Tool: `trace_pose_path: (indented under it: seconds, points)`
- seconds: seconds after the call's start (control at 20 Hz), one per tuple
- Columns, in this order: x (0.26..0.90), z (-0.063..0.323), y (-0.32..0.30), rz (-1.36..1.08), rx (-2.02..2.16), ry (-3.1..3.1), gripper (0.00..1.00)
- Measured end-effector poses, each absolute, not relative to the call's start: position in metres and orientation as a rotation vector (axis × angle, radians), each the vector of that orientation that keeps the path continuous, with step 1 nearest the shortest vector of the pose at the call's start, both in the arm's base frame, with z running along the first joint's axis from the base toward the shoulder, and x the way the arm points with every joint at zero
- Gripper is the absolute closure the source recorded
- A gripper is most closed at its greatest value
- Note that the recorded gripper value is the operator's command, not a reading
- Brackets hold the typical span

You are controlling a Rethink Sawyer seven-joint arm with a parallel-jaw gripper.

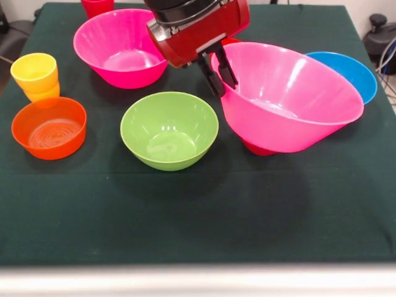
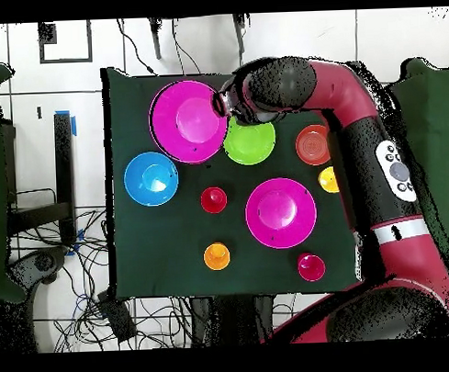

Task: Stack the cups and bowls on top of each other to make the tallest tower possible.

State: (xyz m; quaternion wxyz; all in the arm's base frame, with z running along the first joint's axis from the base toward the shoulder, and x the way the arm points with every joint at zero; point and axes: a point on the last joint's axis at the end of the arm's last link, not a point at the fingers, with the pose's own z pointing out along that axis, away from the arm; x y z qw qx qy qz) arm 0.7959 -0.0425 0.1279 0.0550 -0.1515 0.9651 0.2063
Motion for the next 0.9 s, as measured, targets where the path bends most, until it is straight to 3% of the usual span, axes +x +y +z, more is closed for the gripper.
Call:
trace_pose_path:
  seconds: [0.9]
  points:
    - [0.816, 0.087, -0.046, 0.65, -0.382, 2.921, 1.0]
